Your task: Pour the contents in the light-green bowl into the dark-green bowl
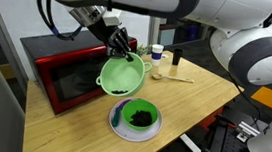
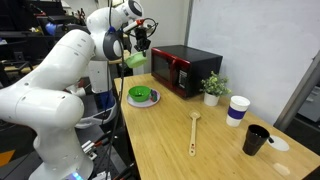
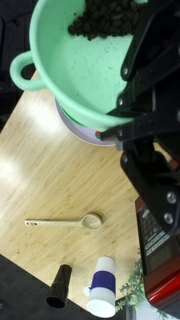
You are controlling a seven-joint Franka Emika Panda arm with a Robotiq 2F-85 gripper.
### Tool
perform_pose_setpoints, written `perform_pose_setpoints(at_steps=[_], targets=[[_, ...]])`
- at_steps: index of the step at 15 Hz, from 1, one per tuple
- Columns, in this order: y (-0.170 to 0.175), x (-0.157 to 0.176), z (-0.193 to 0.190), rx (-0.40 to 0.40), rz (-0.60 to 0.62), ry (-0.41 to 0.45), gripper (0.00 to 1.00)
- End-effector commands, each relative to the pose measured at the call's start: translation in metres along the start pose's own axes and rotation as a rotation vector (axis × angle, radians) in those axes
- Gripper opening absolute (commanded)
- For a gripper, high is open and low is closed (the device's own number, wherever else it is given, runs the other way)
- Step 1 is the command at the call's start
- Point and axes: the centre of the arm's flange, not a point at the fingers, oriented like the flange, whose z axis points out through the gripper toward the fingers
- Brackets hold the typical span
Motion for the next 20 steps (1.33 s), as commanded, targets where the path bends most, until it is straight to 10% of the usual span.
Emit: perform_pose_setpoints(at_steps=[1, 20], targets=[[0.015, -0.059, 0.045, 0.031, -0.003, 0.022, 0.03], [0.064, -0.069, 0.039, 0.069, -0.001, 0.032, 0.03]])
